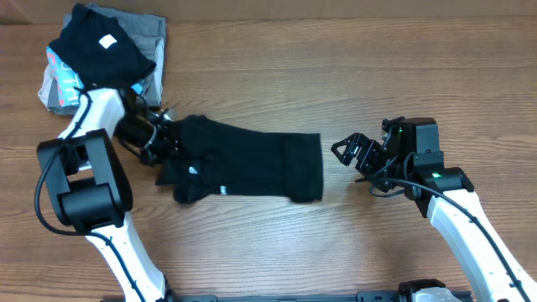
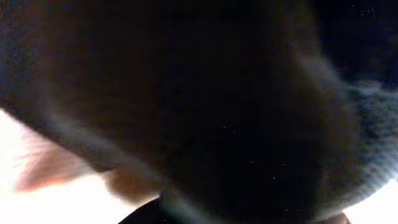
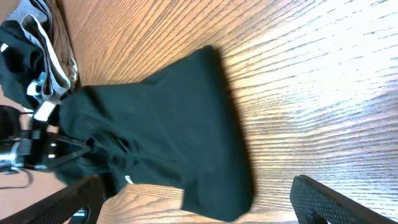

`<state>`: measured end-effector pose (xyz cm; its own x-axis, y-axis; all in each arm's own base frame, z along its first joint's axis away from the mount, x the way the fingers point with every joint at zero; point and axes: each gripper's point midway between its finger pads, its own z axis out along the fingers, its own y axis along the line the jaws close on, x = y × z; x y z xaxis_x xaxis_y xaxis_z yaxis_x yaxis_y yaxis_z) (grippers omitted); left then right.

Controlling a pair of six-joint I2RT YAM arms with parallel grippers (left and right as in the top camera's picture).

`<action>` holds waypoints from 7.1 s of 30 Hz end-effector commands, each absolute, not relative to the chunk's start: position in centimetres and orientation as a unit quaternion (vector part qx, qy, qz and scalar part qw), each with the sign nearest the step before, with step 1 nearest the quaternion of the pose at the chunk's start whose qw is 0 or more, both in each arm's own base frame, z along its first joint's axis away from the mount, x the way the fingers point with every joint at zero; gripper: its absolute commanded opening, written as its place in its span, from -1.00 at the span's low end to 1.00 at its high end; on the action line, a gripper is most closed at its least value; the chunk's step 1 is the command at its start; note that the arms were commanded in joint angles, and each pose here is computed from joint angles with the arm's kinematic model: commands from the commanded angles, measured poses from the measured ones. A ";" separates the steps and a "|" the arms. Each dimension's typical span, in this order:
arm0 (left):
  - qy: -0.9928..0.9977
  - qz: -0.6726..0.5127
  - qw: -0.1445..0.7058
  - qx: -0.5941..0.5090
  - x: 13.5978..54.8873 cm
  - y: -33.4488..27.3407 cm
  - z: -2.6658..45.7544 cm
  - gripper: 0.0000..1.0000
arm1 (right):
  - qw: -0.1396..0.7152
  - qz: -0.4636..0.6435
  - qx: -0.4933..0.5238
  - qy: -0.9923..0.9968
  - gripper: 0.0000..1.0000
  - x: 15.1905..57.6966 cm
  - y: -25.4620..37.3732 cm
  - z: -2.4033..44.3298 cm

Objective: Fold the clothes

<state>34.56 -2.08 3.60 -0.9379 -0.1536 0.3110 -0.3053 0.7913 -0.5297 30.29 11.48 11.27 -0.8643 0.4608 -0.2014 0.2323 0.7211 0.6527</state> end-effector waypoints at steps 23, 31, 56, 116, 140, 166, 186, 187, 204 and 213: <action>-0.988 -0.040 0.150 0.027 33.3 -10.7 9.6 -0.92 | 0.192 0.299 0.190 0.915 1.00 30.7 10.8 11.4; -0.992 -0.044 0.118 0.001 33.8 -12.9 11.8 -0.92 | 0.188 0.285 0.198 0.919 1.00 30.6 10.4 10.6; -0.990 -0.021 0.107 -0.094 31.5 -19.9 10.9 -0.57 | 0.172 0.280 0.204 0.922 1.00 30.6 10.4 9.5; -0.990 0.095 0.102 0.018 36.0 -13.3 14.2 -0.92 | 0.212 0.480 0.017 0.851 -0.74 31.2 19.6 16.7; -0.972 0.154 0.176 -0.016 31.8 -15.6 3.4 -0.91 | 0.043 0.463 0.178 0.867 -0.92 34.1 18.3 1.2; -0.964 0.256 0.044 -0.060 38.0 -20.0 7.6 -0.92 | 0.180 0.573 0.008 0.799 -0.45 36.7 22.7 10.7; -0.981 0.190 -0.017 -0.044 40.7 -18.4 4.7 -0.91 | 0.230 0.374 0.072 0.896 -0.45 41.1 20.6 1.2; -0.982 0.185 -0.014 -0.043 40.6 -18.3 4.6 -0.92 | 0.231 0.382 0.067 0.892 -0.46 41.1 20.9 1.8; -0.977 0.193 -0.049 -0.072 38.7 -17.9 11.3 -0.91 | 0.297 0.417 -0.009 0.859 -0.31 33.2 19.4 21.3; -0.974 0.198 0.077 -0.080 31.6 -18.9 9.0 -0.91 | 0.174 0.401 -0.006 0.899 -0.31 29.0 21.2 14.2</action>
<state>33.87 -17.89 10.45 -0.9888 0.1314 0.0704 0.0966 0.9242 -0.3694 30.05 20.28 17.17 -0.9127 0.1771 -0.3682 -0.1611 0.6723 0.7226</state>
